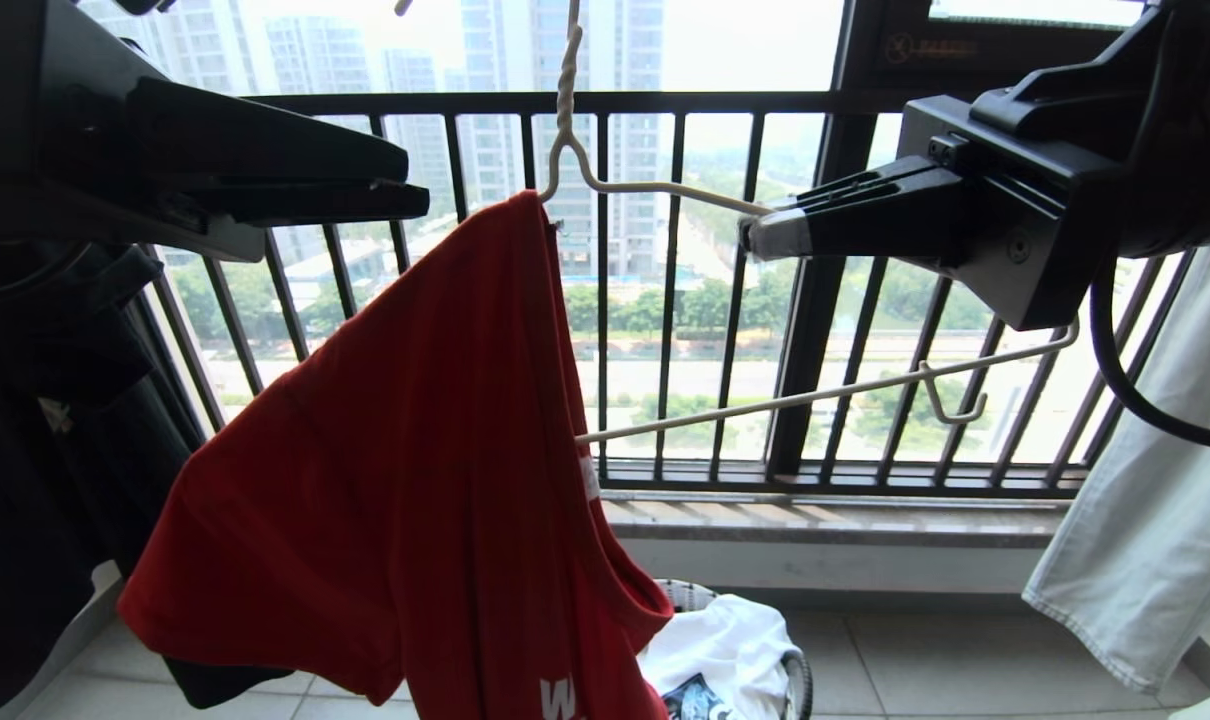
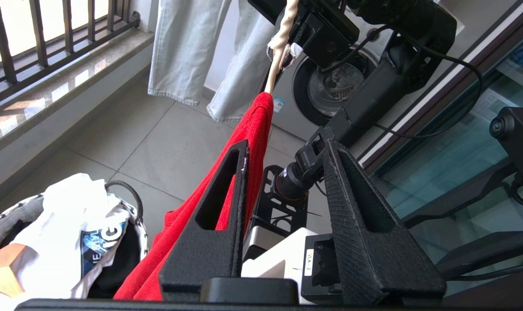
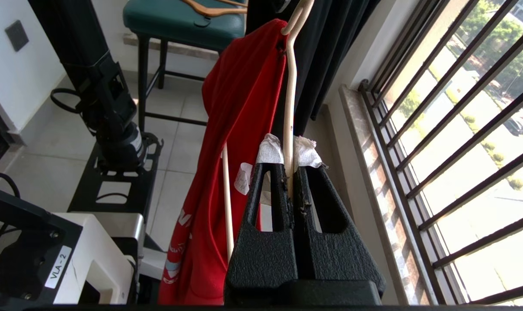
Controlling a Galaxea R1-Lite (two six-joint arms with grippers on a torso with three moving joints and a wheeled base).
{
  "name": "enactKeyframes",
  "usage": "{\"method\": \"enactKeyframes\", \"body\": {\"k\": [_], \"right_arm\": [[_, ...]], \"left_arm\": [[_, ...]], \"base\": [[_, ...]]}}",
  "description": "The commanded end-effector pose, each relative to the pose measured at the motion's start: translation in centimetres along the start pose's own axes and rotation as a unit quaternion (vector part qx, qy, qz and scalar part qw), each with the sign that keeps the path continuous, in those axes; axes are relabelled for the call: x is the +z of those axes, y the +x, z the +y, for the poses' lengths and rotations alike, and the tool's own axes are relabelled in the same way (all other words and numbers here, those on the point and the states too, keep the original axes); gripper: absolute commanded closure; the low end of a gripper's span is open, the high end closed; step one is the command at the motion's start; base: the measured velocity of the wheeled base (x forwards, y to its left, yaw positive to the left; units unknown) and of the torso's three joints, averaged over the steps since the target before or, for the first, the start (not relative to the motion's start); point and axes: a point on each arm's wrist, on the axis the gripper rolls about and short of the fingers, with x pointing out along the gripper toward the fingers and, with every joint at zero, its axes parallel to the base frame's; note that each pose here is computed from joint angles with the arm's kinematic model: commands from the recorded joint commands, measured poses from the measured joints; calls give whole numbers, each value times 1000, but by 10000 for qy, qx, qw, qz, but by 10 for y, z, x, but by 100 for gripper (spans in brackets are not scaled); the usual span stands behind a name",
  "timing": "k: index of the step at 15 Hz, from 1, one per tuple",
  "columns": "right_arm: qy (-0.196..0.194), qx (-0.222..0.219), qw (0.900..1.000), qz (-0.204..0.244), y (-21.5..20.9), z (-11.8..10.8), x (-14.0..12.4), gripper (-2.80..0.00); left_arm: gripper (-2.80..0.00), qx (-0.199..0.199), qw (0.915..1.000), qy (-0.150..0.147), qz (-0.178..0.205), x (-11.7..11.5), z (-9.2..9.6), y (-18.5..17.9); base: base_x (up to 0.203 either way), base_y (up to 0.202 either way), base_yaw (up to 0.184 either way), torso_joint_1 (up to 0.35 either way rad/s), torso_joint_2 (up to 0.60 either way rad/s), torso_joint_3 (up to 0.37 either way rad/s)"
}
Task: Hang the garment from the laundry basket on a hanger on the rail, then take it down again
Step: Hang the clothes on the clothes rack
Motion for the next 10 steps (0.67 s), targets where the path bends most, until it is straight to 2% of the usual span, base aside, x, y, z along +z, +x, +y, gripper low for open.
{"method": "enactKeyframes", "body": {"k": [1, 7, 10], "right_arm": [[-14, 41, 10000, -16, 0, 1, 1, 0], [-73, 29, 9999, -71, -1, 1, 8, 0], [-77, 27, 9999, -78, -1, 1, 9, 0]], "left_arm": [[-280, -60, 10000, -14, 43, 0, 4, 4], [-280, -91, 9998, 80, 143, -9, 9, 10], [-280, -245, 9988, 336, 272, -17, 9, 21]], "base": [[0, 0, 0, 0, 0, 0], [0, 0, 0, 0, 0, 0], [0, 0, 0, 0, 0, 0]]}}
